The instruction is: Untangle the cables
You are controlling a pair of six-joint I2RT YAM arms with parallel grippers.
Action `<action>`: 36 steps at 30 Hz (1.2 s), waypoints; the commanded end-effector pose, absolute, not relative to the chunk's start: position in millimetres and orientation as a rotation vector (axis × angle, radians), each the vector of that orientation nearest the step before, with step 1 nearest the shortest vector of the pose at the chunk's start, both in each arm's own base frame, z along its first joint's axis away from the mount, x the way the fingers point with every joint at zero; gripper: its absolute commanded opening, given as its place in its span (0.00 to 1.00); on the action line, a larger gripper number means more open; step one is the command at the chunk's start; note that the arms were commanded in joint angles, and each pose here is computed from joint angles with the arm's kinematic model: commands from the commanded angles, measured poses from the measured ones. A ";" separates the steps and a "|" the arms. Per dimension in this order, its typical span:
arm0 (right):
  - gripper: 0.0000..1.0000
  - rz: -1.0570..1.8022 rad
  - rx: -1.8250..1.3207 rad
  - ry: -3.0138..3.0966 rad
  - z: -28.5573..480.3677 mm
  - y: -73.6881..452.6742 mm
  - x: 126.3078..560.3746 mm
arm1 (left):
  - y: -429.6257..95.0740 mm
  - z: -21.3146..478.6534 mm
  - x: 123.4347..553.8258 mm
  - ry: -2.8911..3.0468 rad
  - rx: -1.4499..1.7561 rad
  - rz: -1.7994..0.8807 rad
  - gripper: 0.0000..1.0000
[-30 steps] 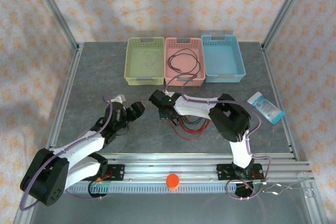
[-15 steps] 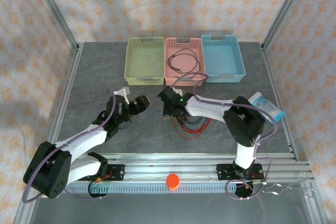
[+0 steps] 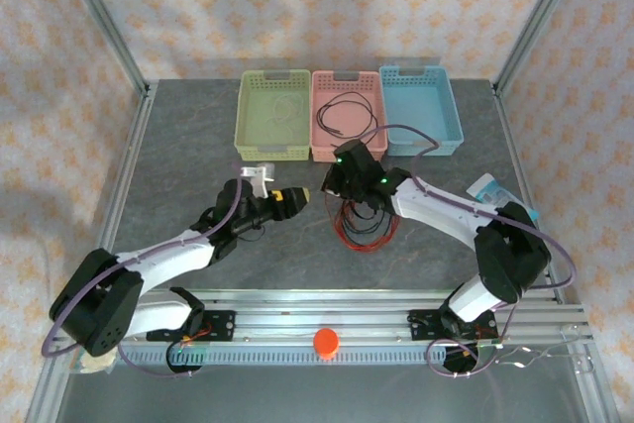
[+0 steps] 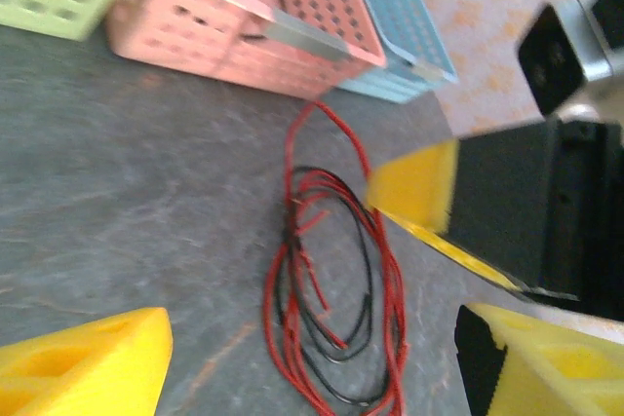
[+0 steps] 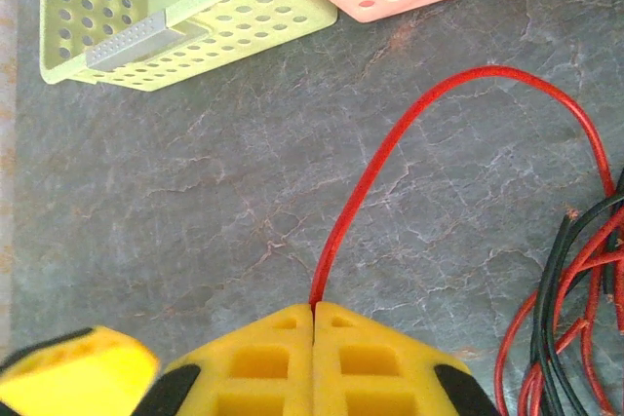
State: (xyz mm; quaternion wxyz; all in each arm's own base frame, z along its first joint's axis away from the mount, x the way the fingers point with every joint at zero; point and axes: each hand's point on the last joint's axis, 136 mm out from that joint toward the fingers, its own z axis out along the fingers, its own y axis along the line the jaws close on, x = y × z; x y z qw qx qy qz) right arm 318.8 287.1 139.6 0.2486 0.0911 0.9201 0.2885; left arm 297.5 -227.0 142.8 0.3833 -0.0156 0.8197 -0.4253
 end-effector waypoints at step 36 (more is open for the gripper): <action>0.01 0.858 0.338 2.294 214.3 247.2 322.4 | -306.2 166.3 322.7 2.075 0.304 -1.044 0.00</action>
